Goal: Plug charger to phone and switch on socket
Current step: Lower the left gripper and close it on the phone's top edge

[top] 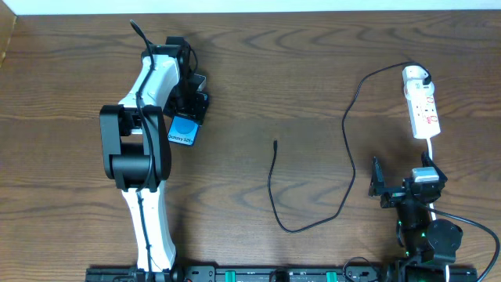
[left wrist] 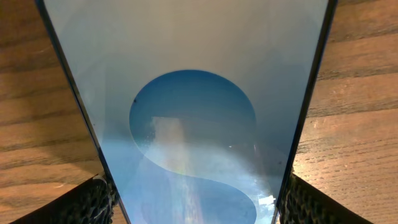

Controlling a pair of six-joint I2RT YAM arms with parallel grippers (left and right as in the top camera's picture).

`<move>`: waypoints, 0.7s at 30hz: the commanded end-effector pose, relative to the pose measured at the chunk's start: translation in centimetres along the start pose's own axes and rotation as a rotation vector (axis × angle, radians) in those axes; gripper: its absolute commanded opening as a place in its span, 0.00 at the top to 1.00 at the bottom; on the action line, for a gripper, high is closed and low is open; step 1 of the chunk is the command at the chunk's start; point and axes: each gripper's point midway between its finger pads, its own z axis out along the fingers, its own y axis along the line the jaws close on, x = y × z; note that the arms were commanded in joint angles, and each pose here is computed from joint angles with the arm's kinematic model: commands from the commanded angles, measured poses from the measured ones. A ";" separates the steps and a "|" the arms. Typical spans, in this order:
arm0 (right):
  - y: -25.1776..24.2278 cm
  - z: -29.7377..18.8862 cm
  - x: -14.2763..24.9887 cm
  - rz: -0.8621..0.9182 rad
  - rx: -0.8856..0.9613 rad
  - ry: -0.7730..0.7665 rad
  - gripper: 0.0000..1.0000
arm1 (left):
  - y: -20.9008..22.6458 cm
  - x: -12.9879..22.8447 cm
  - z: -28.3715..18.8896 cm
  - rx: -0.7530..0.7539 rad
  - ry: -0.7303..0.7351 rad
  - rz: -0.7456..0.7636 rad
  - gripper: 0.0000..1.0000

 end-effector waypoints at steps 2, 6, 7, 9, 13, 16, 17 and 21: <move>0.1 0.0 0.0 -0.010 -0.002 0.000 0.01 | -0.9 0.8 1.4 0.049 0.042 0.017 0.23; 0.1 0.0 0.0 -0.010 -0.001 0.000 0.01 | -0.9 0.8 1.4 0.050 0.043 0.017 0.28; 0.1 0.0 0.0 -0.010 -0.002 0.000 0.01 | -0.9 0.8 1.4 0.049 0.042 0.017 0.29; 0.1 0.0 0.0 -0.010 -0.002 0.000 0.01 | -0.9 0.8 1.4 0.049 0.042 0.017 0.30; 0.1 0.0 0.0 -0.010 -0.001 0.000 0.01 | -0.9 0.8 1.4 0.049 0.042 0.013 0.33; 0.1 0.0 0.0 -0.010 -0.001 0.000 0.01 | -0.9 0.8 1.4 0.050 0.042 0.013 0.37; 0.1 0.0 0.0 -0.010 -0.002 0.000 0.01 | -0.9 0.8 1.4 0.050 0.043 0.013 0.38; 0.1 0.0 0.0 -0.010 -0.001 0.000 0.01 | -0.9 0.8 1.4 0.050 0.043 0.013 0.49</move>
